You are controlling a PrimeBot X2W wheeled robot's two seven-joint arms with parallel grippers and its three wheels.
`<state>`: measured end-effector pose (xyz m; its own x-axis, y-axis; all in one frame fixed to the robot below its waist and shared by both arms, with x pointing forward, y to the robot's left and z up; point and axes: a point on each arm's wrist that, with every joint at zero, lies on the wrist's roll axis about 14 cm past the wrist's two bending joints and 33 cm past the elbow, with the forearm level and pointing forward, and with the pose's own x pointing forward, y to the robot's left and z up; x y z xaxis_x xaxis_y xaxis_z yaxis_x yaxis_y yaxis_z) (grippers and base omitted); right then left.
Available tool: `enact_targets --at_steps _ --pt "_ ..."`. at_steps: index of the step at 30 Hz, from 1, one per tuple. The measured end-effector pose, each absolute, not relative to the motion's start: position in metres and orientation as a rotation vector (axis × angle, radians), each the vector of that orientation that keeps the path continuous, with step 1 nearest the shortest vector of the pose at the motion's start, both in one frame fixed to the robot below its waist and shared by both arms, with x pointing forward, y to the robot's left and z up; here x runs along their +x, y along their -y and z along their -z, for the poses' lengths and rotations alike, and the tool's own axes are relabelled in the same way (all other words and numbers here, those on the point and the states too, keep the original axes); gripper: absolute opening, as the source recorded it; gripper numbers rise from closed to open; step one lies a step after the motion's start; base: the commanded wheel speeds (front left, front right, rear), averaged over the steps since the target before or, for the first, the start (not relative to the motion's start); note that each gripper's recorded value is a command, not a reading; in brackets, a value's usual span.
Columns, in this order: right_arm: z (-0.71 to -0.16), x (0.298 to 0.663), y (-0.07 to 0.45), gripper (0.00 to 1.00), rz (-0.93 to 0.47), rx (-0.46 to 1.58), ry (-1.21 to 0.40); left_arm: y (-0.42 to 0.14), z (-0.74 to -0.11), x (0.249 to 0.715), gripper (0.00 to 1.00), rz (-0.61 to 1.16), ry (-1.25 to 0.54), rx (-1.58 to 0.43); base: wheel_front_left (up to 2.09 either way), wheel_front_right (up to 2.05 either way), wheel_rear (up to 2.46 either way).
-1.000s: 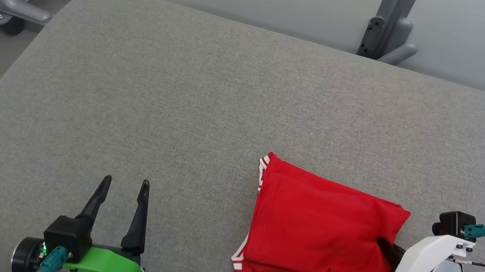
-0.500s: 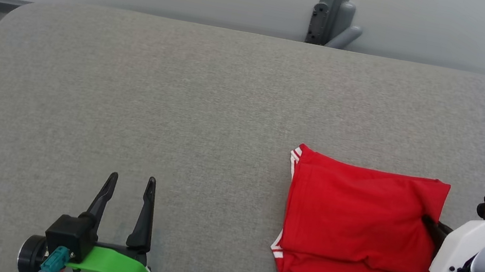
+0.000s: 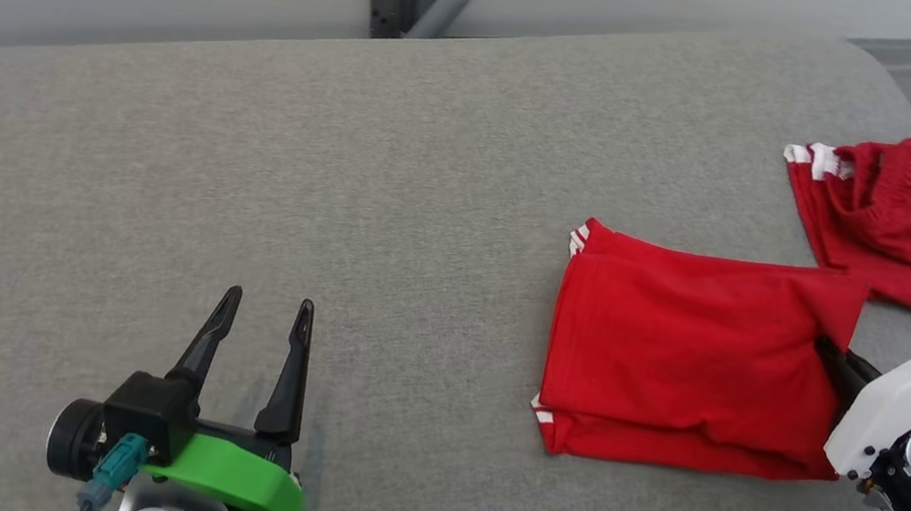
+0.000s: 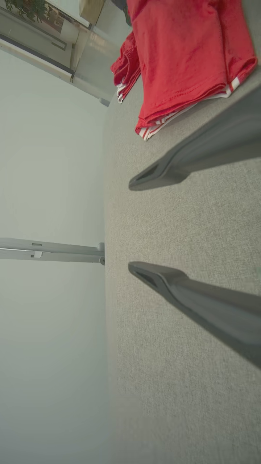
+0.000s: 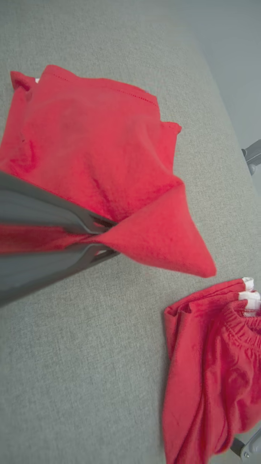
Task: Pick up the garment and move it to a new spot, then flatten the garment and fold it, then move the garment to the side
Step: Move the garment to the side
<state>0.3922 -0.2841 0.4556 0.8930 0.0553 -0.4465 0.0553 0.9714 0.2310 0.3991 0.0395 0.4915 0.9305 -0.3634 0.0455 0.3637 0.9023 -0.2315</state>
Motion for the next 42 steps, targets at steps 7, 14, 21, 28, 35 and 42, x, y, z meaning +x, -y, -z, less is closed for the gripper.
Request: enact_targets --at_steps 7,14,21,28,35,42 --pt "-0.459 0.377 0.309 0.00 0.077 0.239 -0.454 -0.006 -0.482 0.405 1.00 0.468 -0.031 -0.251 0.00 0.00 0.00" --pt "-0.467 0.384 0.316 0.00 0.090 0.221 -0.431 0.004 -0.472 0.407 1.00 0.495 -0.060 -0.262 0.00 0.00 0.00" --pt "-0.498 0.412 0.320 0.00 0.075 0.154 -0.370 -0.012 -0.477 0.405 1.00 0.446 -0.049 -0.263 0.00 0.00 0.00" --pt "-0.530 0.441 0.331 0.00 0.091 0.092 -0.313 -0.028 -0.478 0.400 1.00 0.402 -0.044 -0.259 0.00 0.00 0.00" --pt "-0.551 0.469 0.340 0.00 0.114 0.022 -0.275 -0.039 -0.471 0.401 1.00 0.375 -0.057 -0.241 0.00 0.00 0.00" --pt "-0.551 0.491 0.363 0.00 0.177 -0.008 -0.270 -0.046 -0.458 0.406 1.00 0.367 -0.081 -0.221 0.00 0.00 0.00"
